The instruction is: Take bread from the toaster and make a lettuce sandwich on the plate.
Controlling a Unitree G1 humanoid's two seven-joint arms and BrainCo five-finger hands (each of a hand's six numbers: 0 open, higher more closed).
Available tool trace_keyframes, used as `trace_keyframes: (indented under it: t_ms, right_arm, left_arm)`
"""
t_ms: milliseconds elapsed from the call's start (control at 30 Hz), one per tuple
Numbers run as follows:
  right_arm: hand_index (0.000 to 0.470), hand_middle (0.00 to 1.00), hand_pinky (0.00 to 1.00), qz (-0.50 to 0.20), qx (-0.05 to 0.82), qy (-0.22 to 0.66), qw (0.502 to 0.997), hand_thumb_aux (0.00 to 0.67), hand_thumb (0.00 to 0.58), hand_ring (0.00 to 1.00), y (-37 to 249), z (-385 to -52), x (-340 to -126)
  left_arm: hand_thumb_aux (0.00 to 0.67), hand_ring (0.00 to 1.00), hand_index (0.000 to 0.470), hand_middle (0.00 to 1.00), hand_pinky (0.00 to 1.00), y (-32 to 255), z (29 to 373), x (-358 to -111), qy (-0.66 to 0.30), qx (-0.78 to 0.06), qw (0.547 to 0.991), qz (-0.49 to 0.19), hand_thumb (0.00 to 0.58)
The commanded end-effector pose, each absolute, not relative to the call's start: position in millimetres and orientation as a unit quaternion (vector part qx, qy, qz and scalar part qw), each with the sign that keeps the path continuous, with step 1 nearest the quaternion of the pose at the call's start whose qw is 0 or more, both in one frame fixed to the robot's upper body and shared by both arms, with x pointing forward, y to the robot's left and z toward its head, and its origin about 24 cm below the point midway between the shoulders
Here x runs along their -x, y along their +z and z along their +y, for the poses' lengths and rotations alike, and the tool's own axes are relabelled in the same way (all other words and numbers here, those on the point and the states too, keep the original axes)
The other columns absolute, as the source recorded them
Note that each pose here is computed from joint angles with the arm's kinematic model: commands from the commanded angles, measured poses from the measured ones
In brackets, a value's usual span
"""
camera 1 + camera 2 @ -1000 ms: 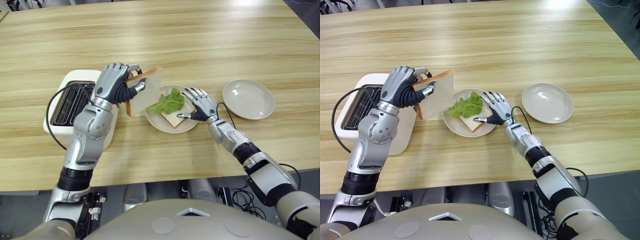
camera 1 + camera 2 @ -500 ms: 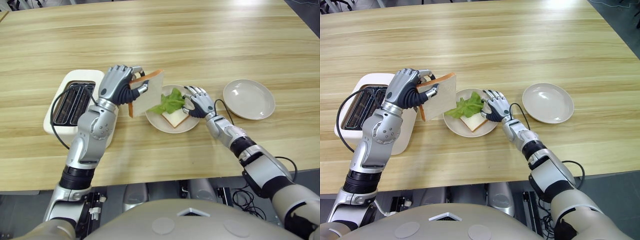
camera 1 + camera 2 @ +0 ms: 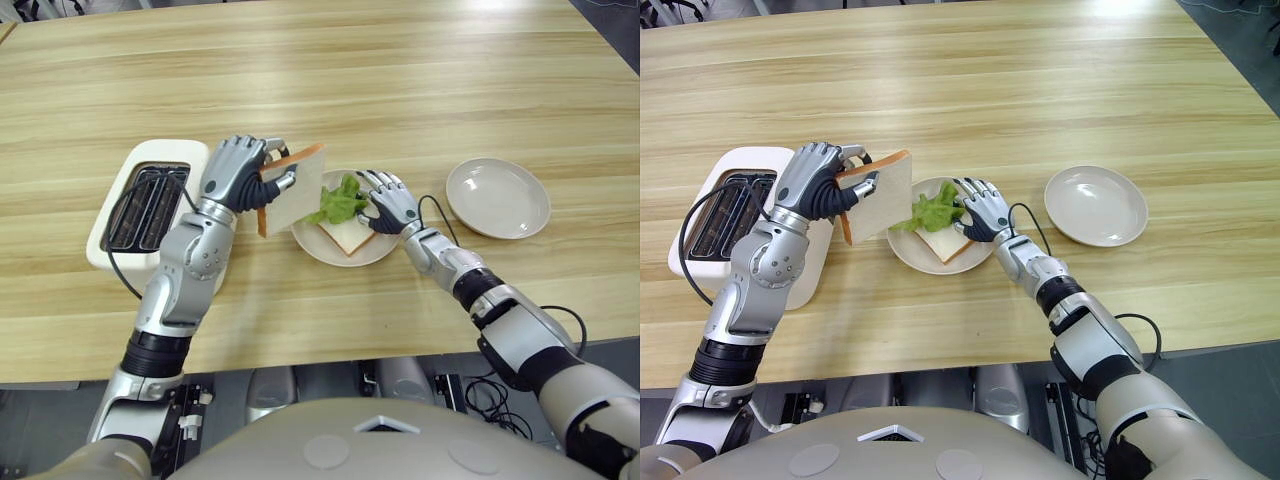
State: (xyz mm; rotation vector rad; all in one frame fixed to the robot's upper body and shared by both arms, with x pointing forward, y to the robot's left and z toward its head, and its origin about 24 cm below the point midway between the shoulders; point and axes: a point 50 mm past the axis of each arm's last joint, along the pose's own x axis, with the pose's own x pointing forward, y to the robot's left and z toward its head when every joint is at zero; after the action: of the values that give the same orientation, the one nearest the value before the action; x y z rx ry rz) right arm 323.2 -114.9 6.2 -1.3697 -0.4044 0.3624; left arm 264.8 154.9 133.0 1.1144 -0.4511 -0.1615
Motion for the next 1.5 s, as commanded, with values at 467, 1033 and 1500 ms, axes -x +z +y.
trace_keyframes:
  t_ms: [467, 1033, 1500]
  right_arm:
    - [0.46, 0.0, 0.0, -0.187, 0.623, 0.165, 0.742, 0.67, 0.58, 0.0, 7, -123, -320]
    - [0.46, 0.0, 0.0, -0.194, 0.622, 0.162, 0.742, 0.67, 0.58, 0.0, 18, -144, -308]
    - [0.46, 0.0, 0.0, -0.176, 0.623, 0.18, 0.74, 0.67, 0.58, 0.0, 11, -144, -298]
  left_arm:
    - [0.67, 1.0, 0.46, 1.0, 1.0, 122, 152, -267, -0.083, -0.525, 0.824, -0.195, 0.58]
    - [0.67, 1.0, 0.46, 1.0, 1.0, 124, 157, -269, -0.072, -0.527, 0.824, -0.195, 0.58]
    - [0.67, 1.0, 0.46, 1.0, 1.0, 121, 158, -270, -0.074, -0.529, 0.824, -0.191, 0.58]
